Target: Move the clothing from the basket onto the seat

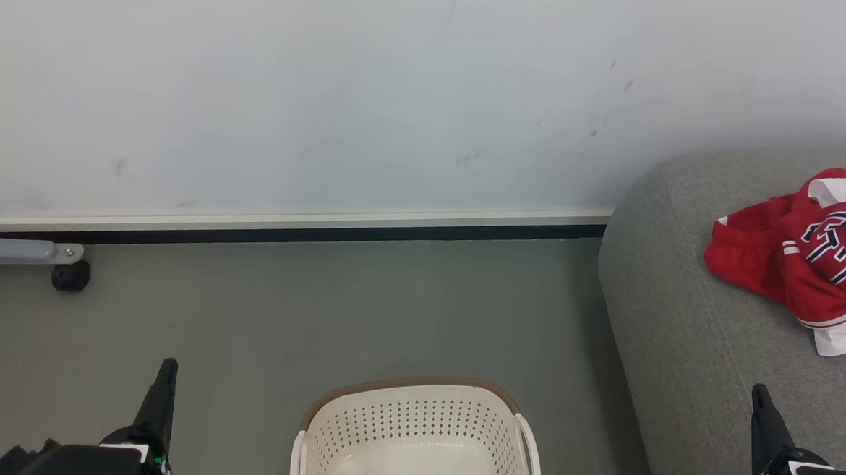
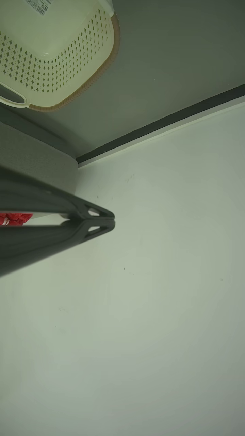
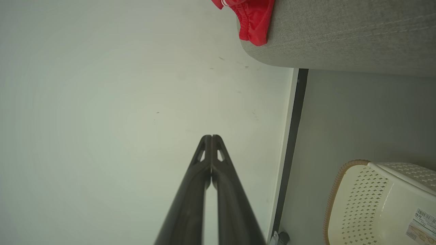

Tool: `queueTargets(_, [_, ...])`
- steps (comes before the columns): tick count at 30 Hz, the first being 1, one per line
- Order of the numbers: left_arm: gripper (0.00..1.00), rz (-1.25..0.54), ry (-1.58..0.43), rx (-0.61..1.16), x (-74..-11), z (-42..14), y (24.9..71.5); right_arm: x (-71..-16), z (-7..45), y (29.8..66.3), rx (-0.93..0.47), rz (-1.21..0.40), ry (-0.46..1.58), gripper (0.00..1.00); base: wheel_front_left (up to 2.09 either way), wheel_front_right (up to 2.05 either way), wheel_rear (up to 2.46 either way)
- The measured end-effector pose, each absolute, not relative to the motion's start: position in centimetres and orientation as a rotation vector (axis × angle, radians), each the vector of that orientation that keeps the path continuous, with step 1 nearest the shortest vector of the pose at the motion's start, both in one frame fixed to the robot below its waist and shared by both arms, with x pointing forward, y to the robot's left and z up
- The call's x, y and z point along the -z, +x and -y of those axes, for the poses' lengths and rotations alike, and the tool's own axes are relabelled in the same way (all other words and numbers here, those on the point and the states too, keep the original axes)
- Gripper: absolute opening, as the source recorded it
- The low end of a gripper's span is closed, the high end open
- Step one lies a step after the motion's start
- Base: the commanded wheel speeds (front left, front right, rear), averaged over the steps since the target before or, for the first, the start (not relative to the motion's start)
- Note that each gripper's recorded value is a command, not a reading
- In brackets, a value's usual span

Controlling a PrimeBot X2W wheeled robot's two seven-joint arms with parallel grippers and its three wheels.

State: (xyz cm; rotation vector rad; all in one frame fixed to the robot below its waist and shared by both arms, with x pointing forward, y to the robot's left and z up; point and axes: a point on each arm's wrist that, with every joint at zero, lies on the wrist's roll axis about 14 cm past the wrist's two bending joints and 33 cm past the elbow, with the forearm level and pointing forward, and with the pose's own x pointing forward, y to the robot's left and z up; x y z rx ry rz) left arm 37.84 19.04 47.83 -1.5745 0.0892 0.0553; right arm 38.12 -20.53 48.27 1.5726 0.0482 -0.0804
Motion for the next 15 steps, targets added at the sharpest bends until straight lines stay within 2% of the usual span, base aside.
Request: queueTargets(15, [0.00, -0.089, -1.574, -0.055, -47.83, -19.04, 37.84, -48.28, 20.53, 38.13, 0.080, -0.048, 1.573, 0.00, 0.00, 0.00, 0.00])
